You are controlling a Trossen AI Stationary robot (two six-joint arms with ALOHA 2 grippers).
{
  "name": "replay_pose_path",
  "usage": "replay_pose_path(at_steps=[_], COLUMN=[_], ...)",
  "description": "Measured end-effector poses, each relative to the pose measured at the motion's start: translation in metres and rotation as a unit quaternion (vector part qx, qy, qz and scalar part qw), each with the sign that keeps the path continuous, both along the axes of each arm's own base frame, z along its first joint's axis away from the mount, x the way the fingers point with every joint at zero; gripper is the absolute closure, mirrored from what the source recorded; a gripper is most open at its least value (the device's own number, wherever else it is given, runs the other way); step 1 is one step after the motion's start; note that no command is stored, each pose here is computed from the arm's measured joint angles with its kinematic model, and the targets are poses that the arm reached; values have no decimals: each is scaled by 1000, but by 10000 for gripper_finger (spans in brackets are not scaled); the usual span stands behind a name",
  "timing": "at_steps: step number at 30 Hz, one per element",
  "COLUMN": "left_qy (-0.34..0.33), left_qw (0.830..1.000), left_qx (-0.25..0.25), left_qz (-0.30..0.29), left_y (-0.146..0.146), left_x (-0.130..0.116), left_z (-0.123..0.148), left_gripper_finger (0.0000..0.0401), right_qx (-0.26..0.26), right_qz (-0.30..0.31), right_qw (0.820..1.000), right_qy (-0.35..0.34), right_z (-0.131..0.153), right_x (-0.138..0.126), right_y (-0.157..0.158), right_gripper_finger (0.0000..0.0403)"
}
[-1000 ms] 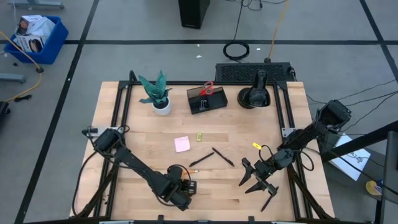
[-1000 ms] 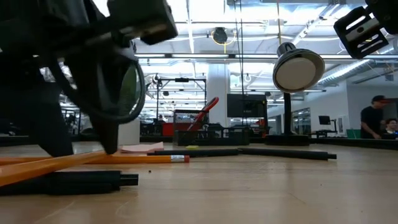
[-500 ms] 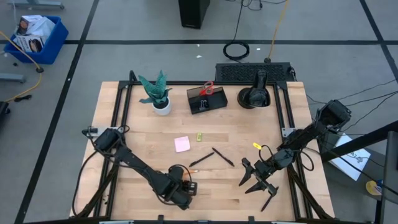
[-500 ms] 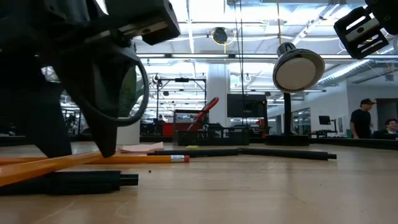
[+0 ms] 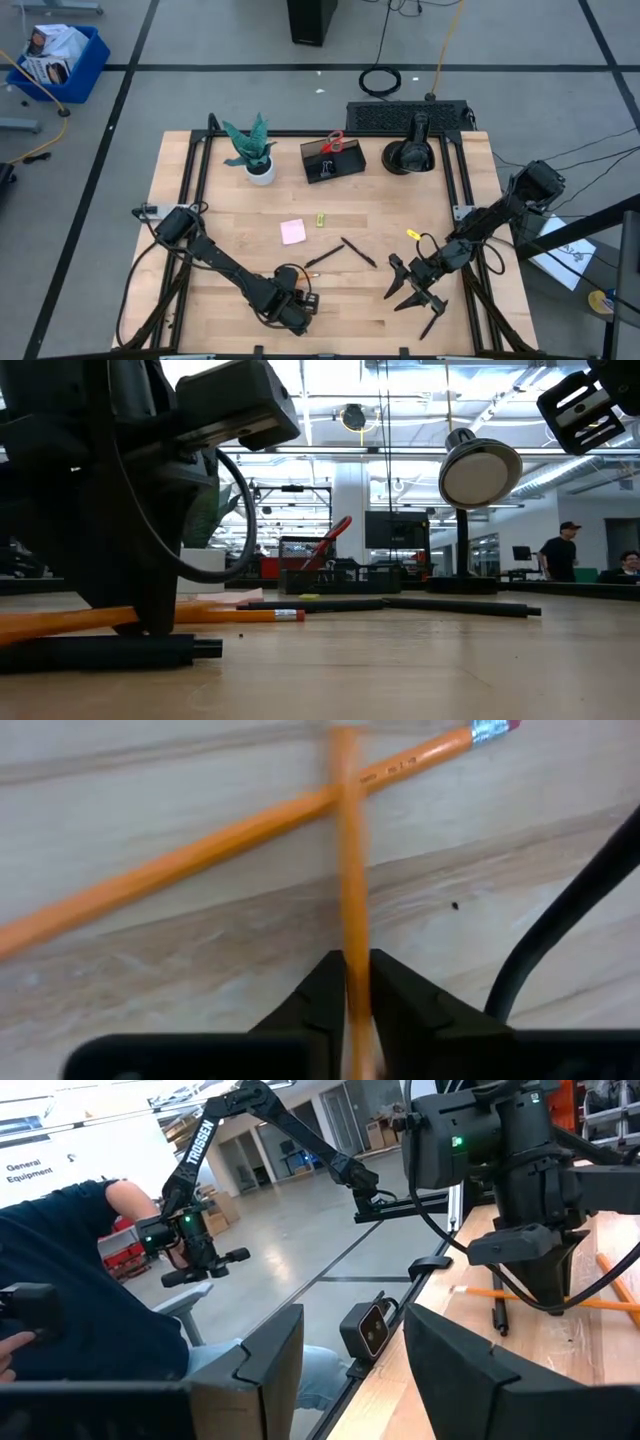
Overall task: Pick and place office supplies into organizer
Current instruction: Put the yellow pencil into the black mesh desk organizer
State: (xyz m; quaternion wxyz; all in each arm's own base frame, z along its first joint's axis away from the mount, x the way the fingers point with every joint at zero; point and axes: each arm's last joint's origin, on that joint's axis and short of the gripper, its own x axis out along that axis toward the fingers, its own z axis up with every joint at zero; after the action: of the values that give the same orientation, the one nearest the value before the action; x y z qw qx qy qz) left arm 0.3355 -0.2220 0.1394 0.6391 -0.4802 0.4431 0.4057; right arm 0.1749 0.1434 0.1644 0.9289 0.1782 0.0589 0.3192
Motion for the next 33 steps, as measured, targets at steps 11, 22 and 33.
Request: replay_pose_path(at_steps=[11,22,33], left_qy=[-7,-54,-192], left_qw=[998,993,975], left_qx=[40,90,85], left_qz=[-42,-57,-69], left_y=[4,7,19], left_x=[2,2,12], left_z=[0,18,79], left_gripper_finger=[364,390,368], right_qx=[-12,-50,-178], right_qz=[1,7,18], right_qw=[1000,999,984], right_qy=[-9,-13,21], right_z=[0,-4,-27], right_x=[0,-1,-5], right_y=[0,1,6], right_gripper_finger=[238,238,238])
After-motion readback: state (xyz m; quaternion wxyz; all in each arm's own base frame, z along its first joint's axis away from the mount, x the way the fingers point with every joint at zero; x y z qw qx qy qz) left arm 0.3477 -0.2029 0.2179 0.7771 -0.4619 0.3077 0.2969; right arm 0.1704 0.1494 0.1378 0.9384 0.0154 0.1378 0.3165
